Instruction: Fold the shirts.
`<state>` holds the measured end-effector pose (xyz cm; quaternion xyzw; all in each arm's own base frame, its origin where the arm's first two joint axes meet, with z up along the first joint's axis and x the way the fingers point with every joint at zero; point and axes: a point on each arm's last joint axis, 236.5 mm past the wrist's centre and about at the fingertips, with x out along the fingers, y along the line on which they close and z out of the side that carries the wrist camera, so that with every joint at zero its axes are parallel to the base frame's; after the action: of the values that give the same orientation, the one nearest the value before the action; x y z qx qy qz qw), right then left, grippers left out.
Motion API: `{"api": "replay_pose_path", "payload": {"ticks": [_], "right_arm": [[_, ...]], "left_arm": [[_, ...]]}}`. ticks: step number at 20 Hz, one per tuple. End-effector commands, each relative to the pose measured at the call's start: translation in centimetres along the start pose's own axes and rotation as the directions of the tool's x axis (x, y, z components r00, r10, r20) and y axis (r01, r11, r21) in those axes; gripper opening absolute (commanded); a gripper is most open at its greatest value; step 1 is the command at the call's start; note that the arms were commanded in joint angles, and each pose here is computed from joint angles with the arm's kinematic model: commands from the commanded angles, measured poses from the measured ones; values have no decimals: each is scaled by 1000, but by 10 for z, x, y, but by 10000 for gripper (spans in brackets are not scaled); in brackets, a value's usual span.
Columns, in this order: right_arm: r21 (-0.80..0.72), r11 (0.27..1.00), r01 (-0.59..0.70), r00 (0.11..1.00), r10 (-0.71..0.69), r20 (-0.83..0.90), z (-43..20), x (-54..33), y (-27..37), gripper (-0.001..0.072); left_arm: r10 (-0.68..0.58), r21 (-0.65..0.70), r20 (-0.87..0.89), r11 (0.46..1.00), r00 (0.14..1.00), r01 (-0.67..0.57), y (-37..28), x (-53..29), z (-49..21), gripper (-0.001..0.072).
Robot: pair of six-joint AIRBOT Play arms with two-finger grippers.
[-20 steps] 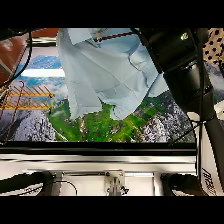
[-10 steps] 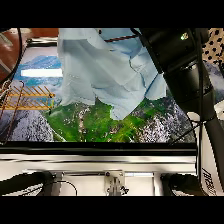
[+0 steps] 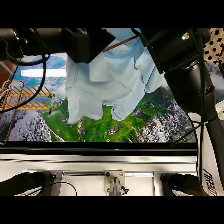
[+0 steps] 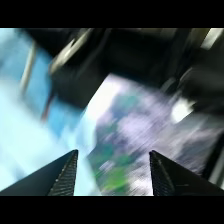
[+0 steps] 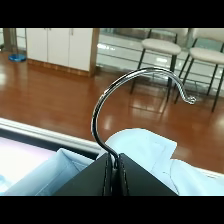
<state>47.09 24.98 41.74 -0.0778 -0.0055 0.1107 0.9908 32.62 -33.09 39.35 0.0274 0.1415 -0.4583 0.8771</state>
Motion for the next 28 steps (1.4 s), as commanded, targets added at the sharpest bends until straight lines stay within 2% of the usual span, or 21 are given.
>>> {"api": "replay_pose_path", "payload": {"ticks": [1,4,6,7,11,14,16,19,21,22,23,24,25,27,28], "right_arm": [[-3,1000,10,1000,-10,13,9,-9,-7,66],[-4,1000,24,1000,-24,20,18,-19,-17,67],[-2,1000,31,999,-31,8,17,-22,-20,66],[1,1000,32,1000,-32,0,15,-22,-21,66],[-5,1000,25,1000,-25,-17,12,-23,-18,67],[-44,999,-5,1000,5,-13,14,-28,-3,67],[-80,997,-25,1000,24,-13,15,-31,7,67],[-110,993,-39,999,37,-21,14,-34,15,67],[-105,993,-45,999,43,-22,13,-34,17,67],[-105,994,-45,999,42,-23,13,-34,16,67],[-104,994,-45,999,43,-23,13,-34,17,67],[-104,994,-45,999,43,-24,13,-34,17,67],[-101,994,-47,999,45,-26,13,-34,17,67],[-100,994,-40,998,35,-52,6,-34,14,71],[-101,994,-30,997,22,-81,0,-35,11,153]], "left_arm": [[244,114,-82,966,966,-234,54,-24,-16,546],[358,143,-69,927,931,-345,88,-44,-10,547],[359,167,-103,926,928,-340,92,-39,-20,559],[357,192,-110,923,928,-333,92,-36,-22,620],[371,292,-147,902,917,-319,103,-21,-34,669],[286,378,-236,907,929,-183,85,0,-59,669],[220,390,-328,917,919,-80,74,8,-84,669],[192,397,-434,918,880,-4,71,8,-112,668],[180,399,-435,917,882,10,69,9,-113,661],[175,399,-436,917,883,15,68,10,-113,608],[177,399,-436,917,882,13,69,11,-113,463],[185,404,-428,915,885,5,71,12,-111,239],[192,411,-414,912,890,-5,73,13,-108,59],[204,448,-373,894,905,-17,75,15,-98,59],[220,460,-349,887,911,-38,78,15,-92,58]]}}
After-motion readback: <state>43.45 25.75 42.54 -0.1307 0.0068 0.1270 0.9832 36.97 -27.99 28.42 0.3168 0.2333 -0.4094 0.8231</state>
